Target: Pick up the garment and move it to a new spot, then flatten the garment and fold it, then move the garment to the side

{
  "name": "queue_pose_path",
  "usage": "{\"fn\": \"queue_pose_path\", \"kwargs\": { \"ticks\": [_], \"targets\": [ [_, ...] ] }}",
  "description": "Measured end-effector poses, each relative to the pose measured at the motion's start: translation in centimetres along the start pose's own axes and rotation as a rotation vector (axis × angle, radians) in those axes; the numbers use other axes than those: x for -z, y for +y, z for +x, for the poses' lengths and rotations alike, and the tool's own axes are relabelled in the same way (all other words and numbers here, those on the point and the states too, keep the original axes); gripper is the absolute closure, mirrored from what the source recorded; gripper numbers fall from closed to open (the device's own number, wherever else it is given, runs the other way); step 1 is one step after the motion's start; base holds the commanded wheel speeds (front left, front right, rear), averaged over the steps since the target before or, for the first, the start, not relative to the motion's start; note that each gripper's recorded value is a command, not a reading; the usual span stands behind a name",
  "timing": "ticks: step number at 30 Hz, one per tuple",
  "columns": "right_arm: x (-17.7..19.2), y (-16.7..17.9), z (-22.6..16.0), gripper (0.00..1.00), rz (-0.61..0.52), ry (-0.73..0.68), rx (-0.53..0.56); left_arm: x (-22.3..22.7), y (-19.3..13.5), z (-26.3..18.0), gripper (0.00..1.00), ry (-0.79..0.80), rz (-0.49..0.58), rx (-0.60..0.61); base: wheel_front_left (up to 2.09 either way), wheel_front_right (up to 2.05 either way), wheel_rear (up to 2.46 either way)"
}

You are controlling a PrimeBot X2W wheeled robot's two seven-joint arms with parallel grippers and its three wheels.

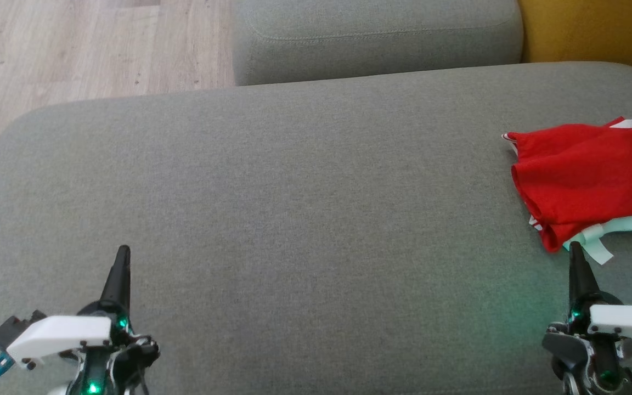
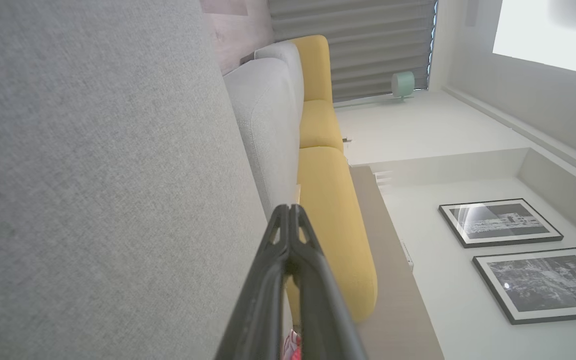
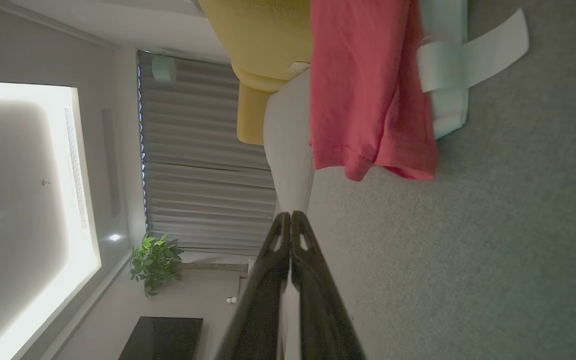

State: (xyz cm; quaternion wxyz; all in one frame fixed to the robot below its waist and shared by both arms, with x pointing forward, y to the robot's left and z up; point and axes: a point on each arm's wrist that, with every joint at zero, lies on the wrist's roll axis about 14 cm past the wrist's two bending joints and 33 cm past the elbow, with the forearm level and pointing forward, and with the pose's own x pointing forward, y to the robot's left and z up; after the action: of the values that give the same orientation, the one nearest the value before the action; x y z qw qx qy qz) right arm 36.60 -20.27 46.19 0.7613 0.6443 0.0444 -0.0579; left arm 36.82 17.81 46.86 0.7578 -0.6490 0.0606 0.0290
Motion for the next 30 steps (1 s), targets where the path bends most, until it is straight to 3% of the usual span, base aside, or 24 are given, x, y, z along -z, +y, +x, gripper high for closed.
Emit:
{"fn": "queue_pose_path", "kwargs": {
  "ticks": [16, 30],
  "targets": [
    [-0.6, 1.2, 0.4, 1.00, 0.169, -0.002, -0.044, -0.8, -0.8, 0.4, 1.00, -0.004, -0.158, 0.035, 0.00, 0.00, 0.00],
    [-0.6, 1.2, 0.4, 1.00, 0.171, -0.001, -0.045, -1.0, -0.7, 0.4, 1.00, -0.009, -0.166, 0.033, 0.00, 0.00, 0.00]
  ]
}}
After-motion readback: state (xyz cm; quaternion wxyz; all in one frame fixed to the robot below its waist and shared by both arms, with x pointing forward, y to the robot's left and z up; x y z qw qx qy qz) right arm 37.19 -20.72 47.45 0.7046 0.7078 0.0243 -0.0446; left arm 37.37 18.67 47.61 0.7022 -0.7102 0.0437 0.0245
